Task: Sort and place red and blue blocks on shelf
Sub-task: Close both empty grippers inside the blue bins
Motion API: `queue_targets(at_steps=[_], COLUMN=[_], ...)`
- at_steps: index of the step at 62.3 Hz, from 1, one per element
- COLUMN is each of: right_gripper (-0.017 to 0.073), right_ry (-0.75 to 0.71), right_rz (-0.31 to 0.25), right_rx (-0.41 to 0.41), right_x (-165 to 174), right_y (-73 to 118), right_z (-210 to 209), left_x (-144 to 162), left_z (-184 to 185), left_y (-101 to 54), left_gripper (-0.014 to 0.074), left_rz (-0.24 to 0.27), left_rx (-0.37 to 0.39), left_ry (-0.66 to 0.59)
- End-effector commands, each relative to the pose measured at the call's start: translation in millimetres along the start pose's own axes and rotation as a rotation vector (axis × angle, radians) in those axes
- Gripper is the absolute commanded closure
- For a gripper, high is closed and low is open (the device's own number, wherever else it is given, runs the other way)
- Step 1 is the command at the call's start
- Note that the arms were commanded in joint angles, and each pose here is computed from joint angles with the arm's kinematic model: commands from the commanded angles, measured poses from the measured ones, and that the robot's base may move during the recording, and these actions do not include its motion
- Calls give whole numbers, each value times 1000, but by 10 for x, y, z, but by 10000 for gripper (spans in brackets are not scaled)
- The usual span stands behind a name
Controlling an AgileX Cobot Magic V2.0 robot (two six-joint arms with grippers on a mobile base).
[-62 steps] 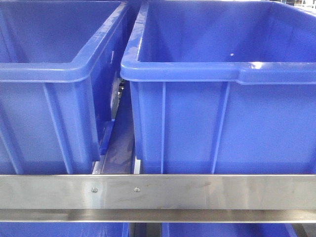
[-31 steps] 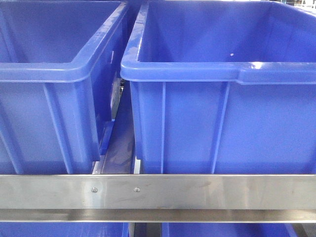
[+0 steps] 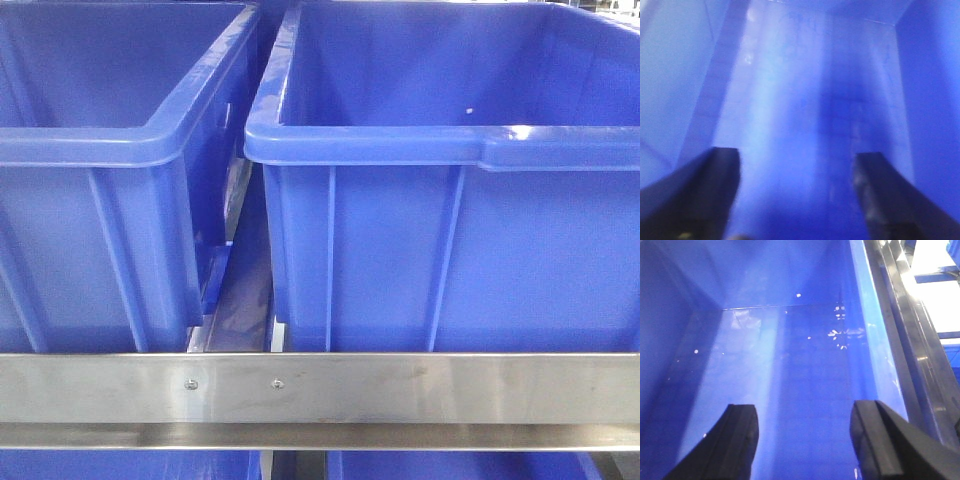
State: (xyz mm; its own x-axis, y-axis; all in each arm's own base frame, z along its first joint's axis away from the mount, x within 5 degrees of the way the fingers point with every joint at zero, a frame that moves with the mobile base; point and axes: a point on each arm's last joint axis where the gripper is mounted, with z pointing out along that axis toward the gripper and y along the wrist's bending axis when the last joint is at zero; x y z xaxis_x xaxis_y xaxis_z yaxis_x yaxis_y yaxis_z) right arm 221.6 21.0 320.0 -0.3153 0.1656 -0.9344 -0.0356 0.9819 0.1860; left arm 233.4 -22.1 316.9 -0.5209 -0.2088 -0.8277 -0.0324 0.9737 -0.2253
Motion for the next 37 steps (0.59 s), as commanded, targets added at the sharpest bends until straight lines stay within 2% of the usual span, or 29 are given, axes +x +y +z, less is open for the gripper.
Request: queue_targets(at_steps=[1, 16, 21, 37], right_gripper=[132, 414, 510, 501], right_ry=[-142, -139, -137, -138], right_rz=[-25, -25, -25, -24], right_rx=[-22, -22, -22, -22], right_x=[-233, -231, -229, -230], right_y=[44, 43, 43, 43], right_z=[-57, -57, -56, -59], left_x=[-181, -181, -181, -171], left_z=[-85, -85, -85, -124], left_y=[-50, -51, -51, -50], left_gripper=[197, 471, 468, 470], left_rz=[-27, -29, -29, -28], left_rx=[34, 34, 34, 33], left_ry=[-113, -113, -113, -102])
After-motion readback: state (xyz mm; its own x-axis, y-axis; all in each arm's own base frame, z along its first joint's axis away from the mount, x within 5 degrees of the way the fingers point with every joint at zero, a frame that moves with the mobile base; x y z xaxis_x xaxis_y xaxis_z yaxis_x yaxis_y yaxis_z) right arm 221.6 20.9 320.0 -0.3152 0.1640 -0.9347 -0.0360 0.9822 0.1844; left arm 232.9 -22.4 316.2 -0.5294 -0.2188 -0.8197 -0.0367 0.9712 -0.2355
